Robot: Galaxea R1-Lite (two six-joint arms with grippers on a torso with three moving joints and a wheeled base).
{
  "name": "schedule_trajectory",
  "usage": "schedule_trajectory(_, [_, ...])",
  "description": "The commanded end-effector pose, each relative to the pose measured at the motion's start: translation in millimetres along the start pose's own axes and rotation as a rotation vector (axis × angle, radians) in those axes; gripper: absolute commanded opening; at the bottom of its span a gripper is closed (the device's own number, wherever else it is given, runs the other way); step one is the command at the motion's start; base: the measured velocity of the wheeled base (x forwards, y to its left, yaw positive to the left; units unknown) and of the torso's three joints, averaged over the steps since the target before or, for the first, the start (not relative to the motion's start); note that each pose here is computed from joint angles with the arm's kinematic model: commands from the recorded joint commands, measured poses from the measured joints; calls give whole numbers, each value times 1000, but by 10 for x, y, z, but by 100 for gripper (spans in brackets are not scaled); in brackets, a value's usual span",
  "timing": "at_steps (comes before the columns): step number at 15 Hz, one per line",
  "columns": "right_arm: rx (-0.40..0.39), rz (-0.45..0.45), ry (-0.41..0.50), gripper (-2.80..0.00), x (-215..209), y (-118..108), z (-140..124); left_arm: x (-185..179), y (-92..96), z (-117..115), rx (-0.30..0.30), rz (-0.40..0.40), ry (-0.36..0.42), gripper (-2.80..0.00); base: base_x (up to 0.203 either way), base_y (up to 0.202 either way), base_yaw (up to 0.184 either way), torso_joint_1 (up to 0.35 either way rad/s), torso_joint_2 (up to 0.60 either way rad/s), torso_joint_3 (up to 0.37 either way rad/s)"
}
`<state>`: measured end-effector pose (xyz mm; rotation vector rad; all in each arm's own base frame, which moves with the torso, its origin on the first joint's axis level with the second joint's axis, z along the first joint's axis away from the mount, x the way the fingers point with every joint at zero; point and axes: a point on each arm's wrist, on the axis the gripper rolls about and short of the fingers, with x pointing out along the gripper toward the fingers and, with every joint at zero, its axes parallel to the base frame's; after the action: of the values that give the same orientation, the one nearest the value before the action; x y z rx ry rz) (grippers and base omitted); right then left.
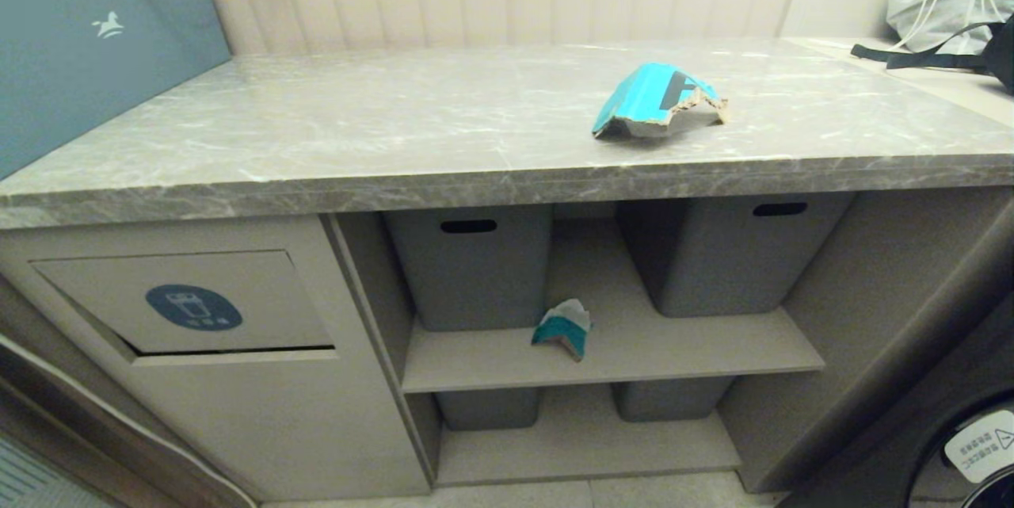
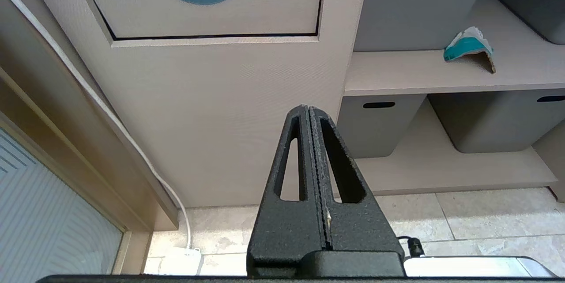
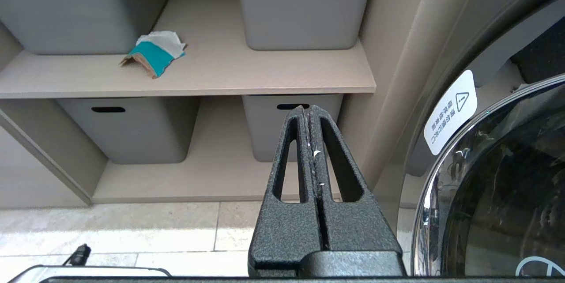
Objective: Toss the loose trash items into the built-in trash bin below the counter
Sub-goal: Pick up the garbage
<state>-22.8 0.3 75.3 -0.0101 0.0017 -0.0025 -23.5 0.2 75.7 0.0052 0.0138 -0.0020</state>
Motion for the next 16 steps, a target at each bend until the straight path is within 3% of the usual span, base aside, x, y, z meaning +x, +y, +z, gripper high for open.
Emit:
schedule_trajectory(1, [4,-1,0,-280,0,0,0,0,0,0,-2,0,0,-280,0,0,0,0,0,0])
schedule_trajectory(6, [-22,10,-32,-280,-26,1,100,0,0,0,-7,0,0,-280,0,0,0,0,0,0])
schedule_trajectory(7, [-33,27,-71,-280,-62,4,299,0,0,0,-7,0,0,-280,0,0,0,0,0,0])
schedule_trajectory(10, [-37,105,-49,-280,108,12,1055,-1,0,4,-5,0,-2,-280,0,0,0,0,0,0])
schedule_trajectory(13, [-21,169,4,-280,650,17,1731,-1,0,4,-5,0,-2,-280,0,0,0,0,0,0])
schedule_trajectory(16, [-3,298,-51,-280,1205,45,2249,-1,0,4,-5,0,-2,-280,0,0,0,0,0,0])
